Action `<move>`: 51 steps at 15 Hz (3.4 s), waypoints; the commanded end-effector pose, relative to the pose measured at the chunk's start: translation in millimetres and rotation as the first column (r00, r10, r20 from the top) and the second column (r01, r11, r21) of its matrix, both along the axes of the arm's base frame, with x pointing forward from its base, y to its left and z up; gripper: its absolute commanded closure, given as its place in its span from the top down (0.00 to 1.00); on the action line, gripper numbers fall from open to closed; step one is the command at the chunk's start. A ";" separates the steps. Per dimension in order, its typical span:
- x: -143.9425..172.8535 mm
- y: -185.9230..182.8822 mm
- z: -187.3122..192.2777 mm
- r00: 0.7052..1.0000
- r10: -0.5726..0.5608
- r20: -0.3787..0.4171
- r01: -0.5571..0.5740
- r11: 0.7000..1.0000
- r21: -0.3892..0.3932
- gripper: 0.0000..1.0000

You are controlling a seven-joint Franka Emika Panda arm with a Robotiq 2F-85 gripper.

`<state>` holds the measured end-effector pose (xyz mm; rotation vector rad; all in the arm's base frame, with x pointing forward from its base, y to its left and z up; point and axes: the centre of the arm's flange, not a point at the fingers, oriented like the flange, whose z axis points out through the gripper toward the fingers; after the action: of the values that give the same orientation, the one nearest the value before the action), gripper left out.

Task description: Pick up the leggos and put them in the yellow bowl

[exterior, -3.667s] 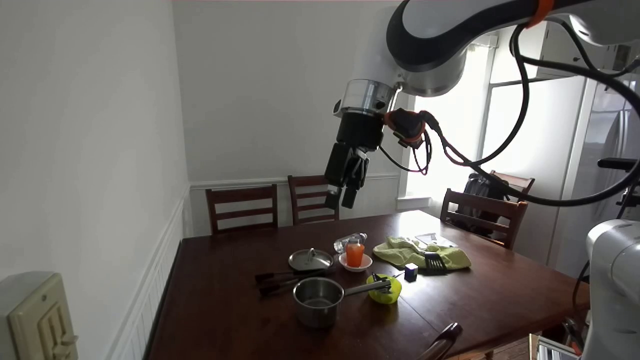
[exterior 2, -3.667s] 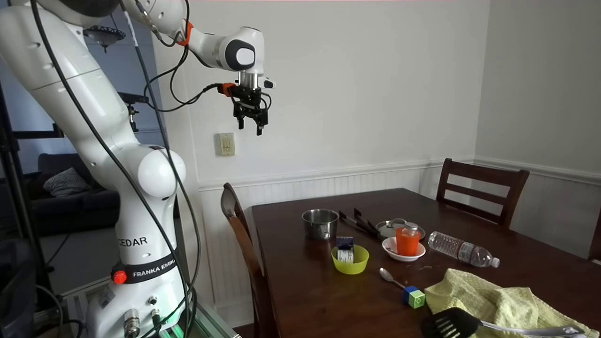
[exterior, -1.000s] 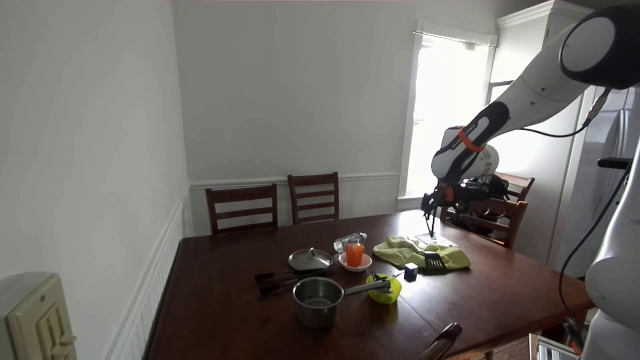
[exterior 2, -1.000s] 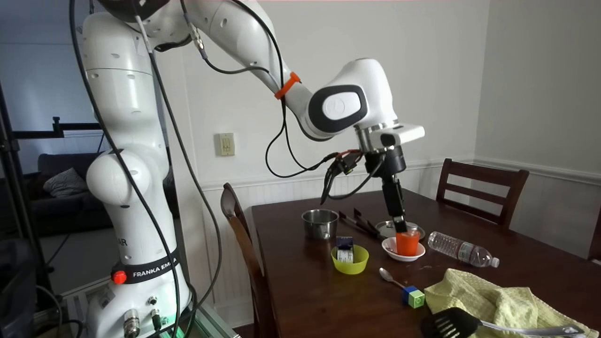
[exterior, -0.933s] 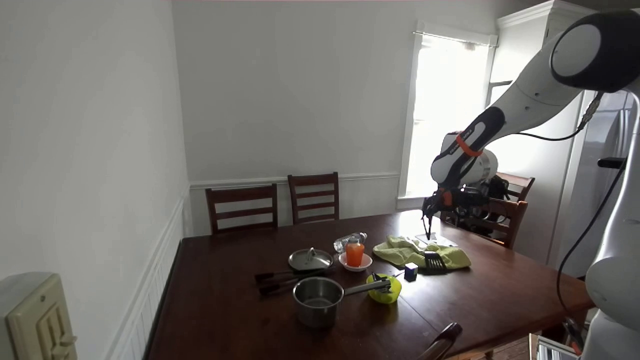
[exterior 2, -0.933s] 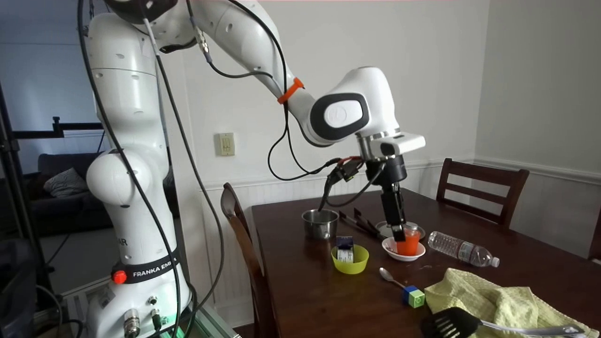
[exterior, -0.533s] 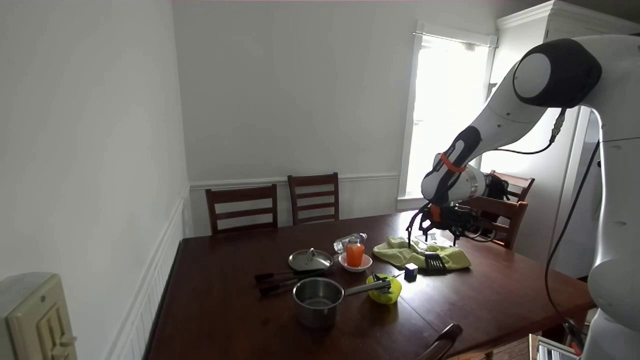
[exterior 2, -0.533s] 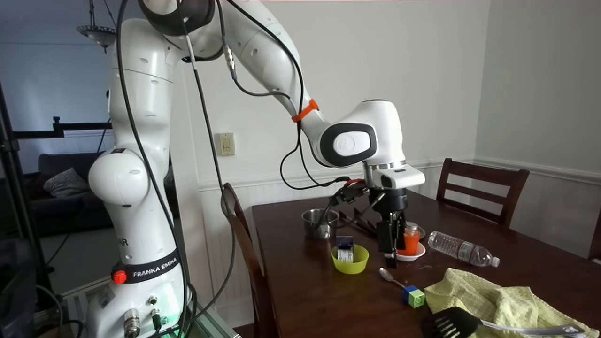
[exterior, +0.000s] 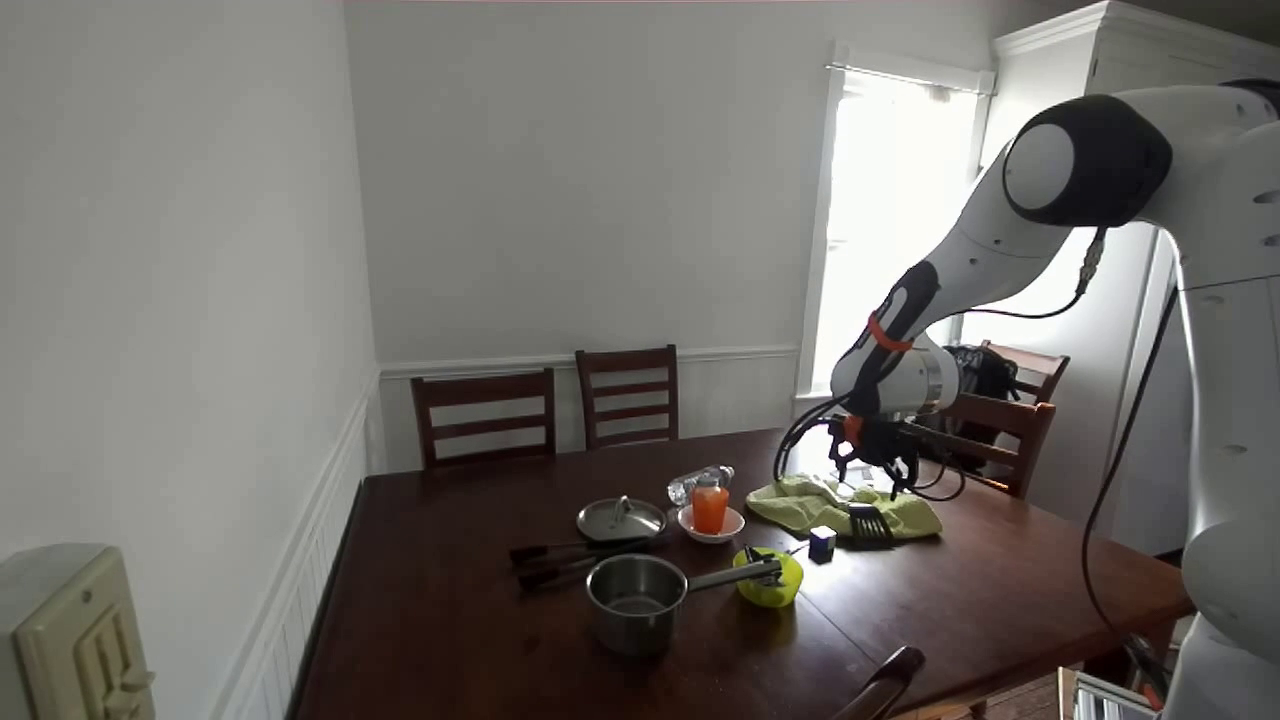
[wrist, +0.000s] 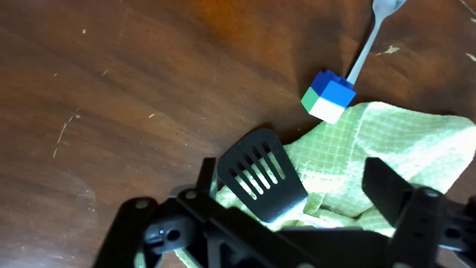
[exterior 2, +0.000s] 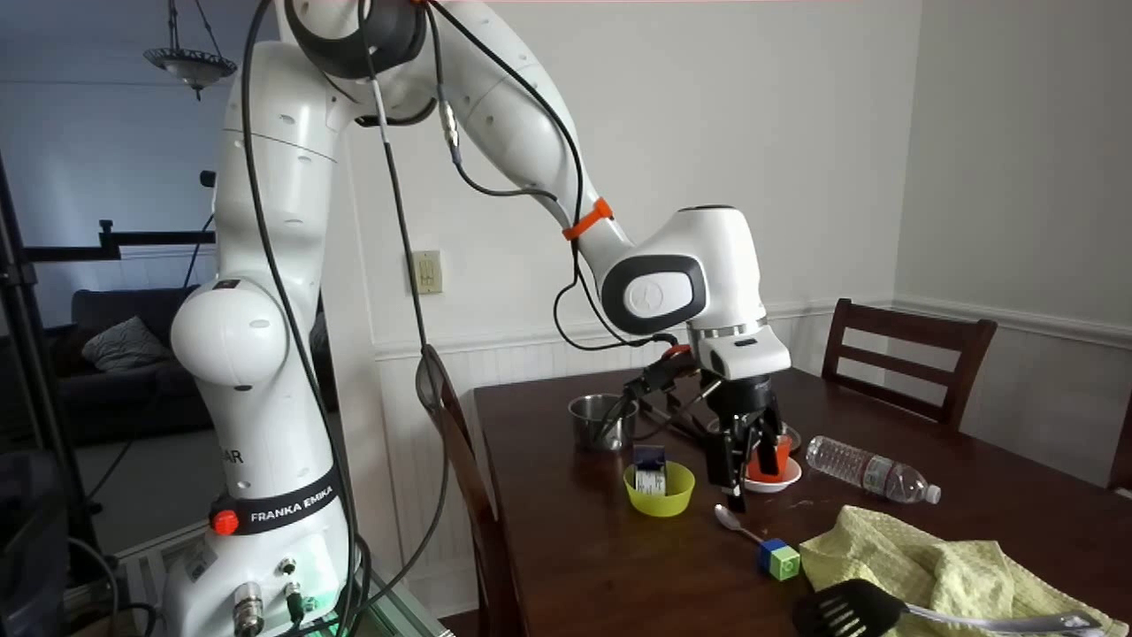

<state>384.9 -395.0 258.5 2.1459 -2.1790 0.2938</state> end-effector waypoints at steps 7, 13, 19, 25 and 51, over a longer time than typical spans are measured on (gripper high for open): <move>48.6 -26.7 -108.6 0.906 -0.403 0.132 0.397 0.915 0.074 1.00; 74.4 -40.2 -117.2 0.917 -0.396 0.057 0.381 0.907 0.178 1.00; 72.4 -50.1 -123.7 0.913 -0.407 -0.023 0.401 0.888 0.225 0.44; 63.0 -42.6 -95.1 0.920 -0.393 0.002 0.385 0.903 0.190 0.11; 89.2 111.7 -48.2 0.946 0.312 0.086 -0.312 0.808 0.500 0.11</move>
<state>482.5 -285.5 204.3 2.7661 -2.0812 -0.3098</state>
